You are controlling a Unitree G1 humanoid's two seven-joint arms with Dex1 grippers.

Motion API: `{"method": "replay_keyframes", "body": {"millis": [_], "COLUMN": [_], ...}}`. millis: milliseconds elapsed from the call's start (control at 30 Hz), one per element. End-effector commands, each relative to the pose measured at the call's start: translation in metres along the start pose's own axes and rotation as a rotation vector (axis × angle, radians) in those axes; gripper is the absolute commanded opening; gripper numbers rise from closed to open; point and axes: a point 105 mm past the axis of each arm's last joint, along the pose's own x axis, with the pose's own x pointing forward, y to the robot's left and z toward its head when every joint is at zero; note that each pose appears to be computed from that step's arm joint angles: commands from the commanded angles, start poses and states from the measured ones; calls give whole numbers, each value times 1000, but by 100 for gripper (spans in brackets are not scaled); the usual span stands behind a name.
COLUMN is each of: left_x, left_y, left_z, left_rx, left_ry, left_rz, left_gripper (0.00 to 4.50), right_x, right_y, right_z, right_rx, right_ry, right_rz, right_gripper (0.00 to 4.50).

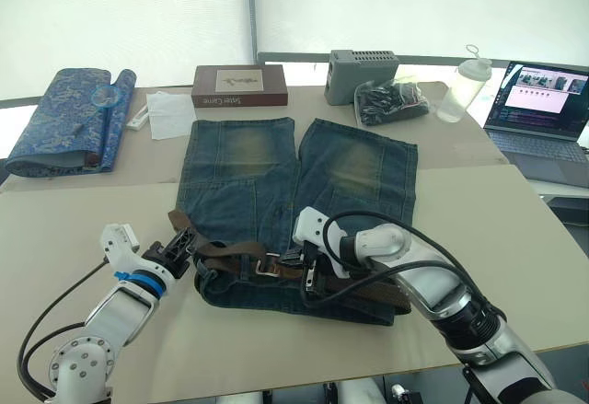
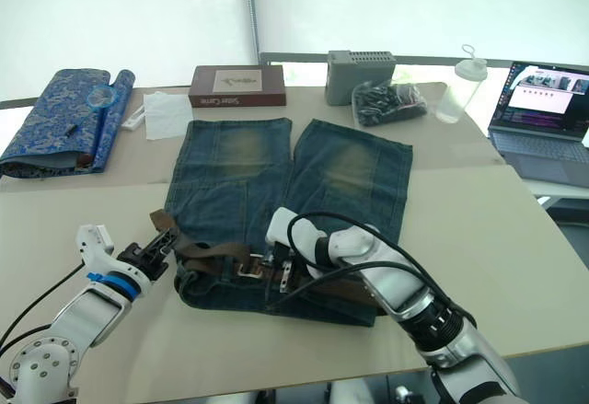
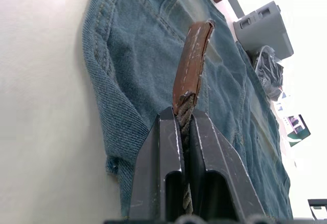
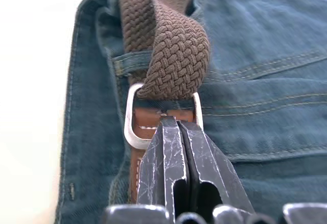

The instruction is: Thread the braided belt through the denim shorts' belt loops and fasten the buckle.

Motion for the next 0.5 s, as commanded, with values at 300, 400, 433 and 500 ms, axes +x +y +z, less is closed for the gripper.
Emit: {"method": "replay_keyframes", "body": {"millis": [300, 400, 433, 500], "left_x": [-1, -1, -1, 0], "left_y": [2, 3, 3, 3], "left_z": [12, 12, 11, 11], "left_rx": [25, 22, 22, 21], "left_ry": [-40, -40, -40, -40], "left_rz": [-2, 0, 0, -1], "left_gripper": [0, 0, 0, 0], "right_x": [-9, -11, -11, -10], "right_y": [-4, -3, -3, -2], "right_z": [5, 4, 5, 5], "right_rx": [-97, -99, -95, -91], "right_ry": [36, 39, 37, 32], "right_rz": [21, 30, 32, 43], "right_gripper": [6, 6, 6, 6]}}
